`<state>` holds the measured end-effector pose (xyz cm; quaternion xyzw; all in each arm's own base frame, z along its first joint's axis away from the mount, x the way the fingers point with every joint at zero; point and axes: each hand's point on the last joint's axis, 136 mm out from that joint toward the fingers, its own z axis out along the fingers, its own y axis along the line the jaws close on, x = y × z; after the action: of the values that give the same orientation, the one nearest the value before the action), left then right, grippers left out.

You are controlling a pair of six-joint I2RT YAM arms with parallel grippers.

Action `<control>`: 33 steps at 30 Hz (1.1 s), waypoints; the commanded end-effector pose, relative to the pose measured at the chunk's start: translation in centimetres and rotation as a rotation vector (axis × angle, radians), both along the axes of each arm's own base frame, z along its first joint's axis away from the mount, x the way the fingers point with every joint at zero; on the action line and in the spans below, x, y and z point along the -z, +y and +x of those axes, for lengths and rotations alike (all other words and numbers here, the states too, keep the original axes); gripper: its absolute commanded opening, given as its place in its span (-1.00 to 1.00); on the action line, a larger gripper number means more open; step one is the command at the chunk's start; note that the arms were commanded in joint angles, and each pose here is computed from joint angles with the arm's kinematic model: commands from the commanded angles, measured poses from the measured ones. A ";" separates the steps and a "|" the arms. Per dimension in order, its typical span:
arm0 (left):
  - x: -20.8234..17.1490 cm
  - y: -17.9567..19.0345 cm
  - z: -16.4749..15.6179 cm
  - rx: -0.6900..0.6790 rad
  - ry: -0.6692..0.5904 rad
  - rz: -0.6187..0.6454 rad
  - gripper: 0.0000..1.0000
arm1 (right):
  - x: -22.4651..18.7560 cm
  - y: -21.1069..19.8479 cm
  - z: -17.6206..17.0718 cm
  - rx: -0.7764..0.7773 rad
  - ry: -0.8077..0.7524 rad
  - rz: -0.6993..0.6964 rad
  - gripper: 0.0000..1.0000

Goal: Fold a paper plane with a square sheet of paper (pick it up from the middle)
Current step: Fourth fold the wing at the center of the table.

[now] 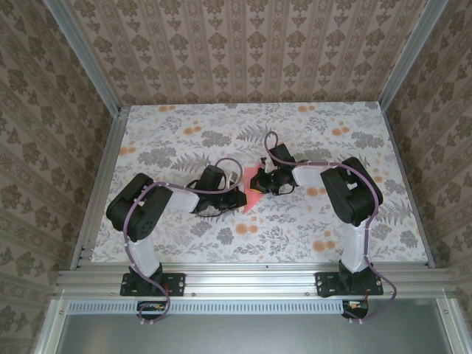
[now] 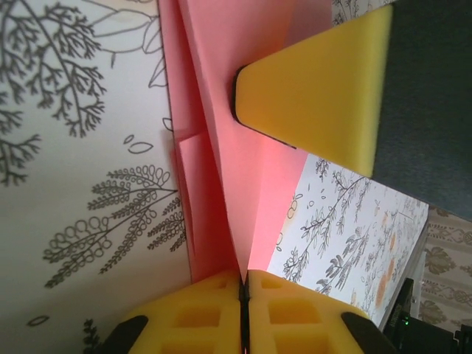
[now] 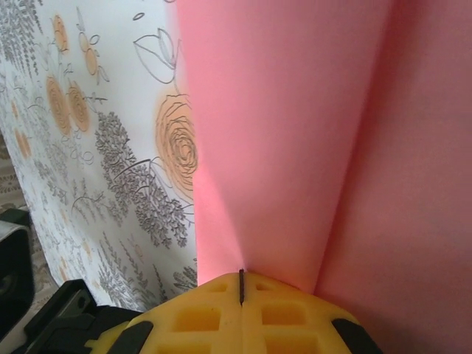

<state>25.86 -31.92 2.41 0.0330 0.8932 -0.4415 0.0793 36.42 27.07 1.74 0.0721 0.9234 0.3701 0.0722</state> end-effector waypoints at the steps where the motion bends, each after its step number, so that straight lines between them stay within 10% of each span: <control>1: 1.3 2.0 -0.8 -0.008 0.019 0.106 -0.75 | 1.8 -1.3 0.3 0.031 0.018 -0.086 -0.91; 21: -0.8 1.4 -0.4 0.010 -0.058 0.110 -0.56 | 2.0 -1.5 0.2 0.043 0.026 -0.098 -0.90; 33: -5.6 -1.7 0.8 0.077 -0.161 0.039 -0.92 | 2.4 -1.6 -0.1 0.038 0.036 -0.102 -0.91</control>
<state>26.23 -32.27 6.89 0.0787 0.8997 -0.4077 0.1347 36.79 26.73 1.57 0.0771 0.9265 0.3592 0.0812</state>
